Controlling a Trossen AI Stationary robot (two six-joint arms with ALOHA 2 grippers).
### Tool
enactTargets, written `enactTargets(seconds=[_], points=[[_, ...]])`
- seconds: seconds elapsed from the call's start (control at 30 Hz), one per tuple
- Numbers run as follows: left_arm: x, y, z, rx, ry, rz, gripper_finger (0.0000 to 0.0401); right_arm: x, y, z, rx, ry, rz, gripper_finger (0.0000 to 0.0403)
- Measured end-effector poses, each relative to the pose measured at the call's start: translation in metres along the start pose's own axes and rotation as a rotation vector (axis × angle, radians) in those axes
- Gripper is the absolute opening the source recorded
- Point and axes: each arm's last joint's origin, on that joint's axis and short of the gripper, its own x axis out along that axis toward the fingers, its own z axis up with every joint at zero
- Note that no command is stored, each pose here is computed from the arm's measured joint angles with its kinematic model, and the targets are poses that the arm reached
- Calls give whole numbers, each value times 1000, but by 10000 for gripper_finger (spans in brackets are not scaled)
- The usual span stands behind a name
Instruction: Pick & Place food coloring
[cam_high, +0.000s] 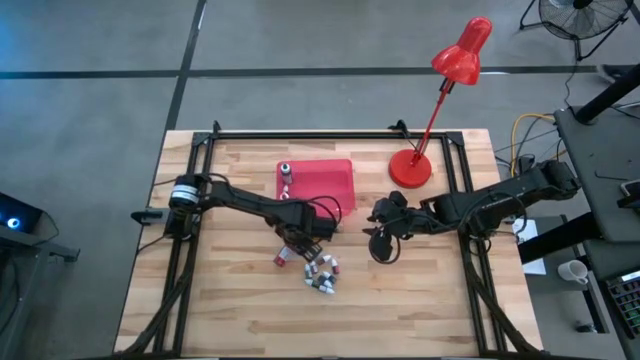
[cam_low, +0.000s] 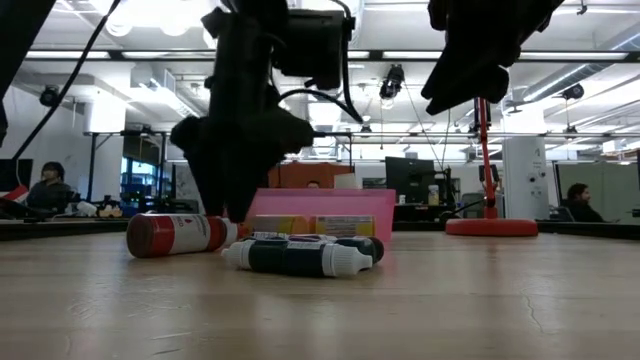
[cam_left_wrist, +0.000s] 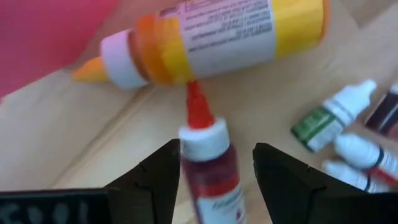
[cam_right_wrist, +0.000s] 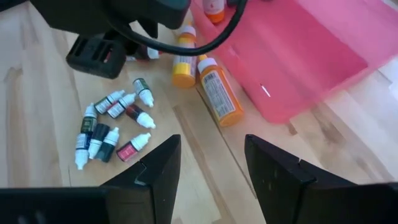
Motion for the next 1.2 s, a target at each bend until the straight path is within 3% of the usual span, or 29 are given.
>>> enactTargets(seconds=[0.2, 0.6, 0.93, 1.2], points=[[10, 1, -1, -28, -14, -14, 174, 3, -3, -5, 20, 15, -11, 169], [19, 5, 0, 44, -71, 24, 173, 3, -3, -5, 12, 13, -13, 169], [20, 6, -1, 52, -61, 28, 97, 3, -3, -5, 9, 13, -14, 169], [18, 5, -4, 85, -63, 26, 96, 3, -3, -5, 10, 11, -13, 169]])
